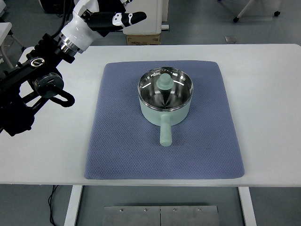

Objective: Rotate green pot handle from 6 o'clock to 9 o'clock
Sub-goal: 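Raise the left hand and swing it over the green saucepan, then lower the left hand onto the pale green handle nearest the robot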

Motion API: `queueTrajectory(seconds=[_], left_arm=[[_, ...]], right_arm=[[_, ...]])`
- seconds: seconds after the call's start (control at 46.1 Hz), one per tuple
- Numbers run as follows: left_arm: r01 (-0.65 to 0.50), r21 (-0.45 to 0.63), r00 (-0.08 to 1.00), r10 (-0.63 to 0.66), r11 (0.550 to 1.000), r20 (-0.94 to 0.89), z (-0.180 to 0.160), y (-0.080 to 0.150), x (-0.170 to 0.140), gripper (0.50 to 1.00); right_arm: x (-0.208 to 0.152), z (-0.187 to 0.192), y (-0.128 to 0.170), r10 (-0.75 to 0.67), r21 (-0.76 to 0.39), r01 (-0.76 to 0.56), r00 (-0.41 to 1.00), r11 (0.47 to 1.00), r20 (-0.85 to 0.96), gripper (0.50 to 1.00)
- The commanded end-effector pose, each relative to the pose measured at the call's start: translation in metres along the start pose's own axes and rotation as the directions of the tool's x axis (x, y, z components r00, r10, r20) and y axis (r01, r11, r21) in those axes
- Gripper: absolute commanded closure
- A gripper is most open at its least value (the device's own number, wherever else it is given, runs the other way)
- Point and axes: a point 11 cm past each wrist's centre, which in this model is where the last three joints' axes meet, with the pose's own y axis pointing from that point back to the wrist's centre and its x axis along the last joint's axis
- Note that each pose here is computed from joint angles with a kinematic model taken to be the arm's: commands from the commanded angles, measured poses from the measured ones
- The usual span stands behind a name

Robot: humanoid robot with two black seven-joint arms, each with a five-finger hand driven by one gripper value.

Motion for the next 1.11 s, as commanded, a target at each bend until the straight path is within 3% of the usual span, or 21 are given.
queueTrajectory(seconds=[0.0, 0.477, 0.738, 1.085], left_arm=[[0.039, 0.011, 0.998, -0.039, 0.999, 0.045, 0.001, -0.005, -0.005, 0.500], [0.293, 0.097, 0.929, -0.307, 0.951, 0.207, 0.015, -0.050, -0.050, 0.500], [0.458, 0.174, 0.822, -0.490, 0.872, 0.291, 0.013, -0.058, -0.085, 0.500], [0.604, 0.332, 0.664, -0.688, 0.724, 0.294, 0.001, -0.054, -0.124, 0.500]], right_arm=[[0.000, 0.000, 0.000, 0.000, 0.000, 0.000, 1.000, 1.000, 0.000, 0.500], [0.000, 0.000, 0.000, 0.000, 0.000, 0.000, 1.000, 1.000, 0.000, 0.500], [0.000, 0.000, 0.000, 0.000, 0.000, 0.000, 1.000, 1.000, 0.000, 0.500], [0.000, 0.000, 0.000, 0.000, 0.000, 0.000, 1.000, 1.000, 0.000, 0.500]])
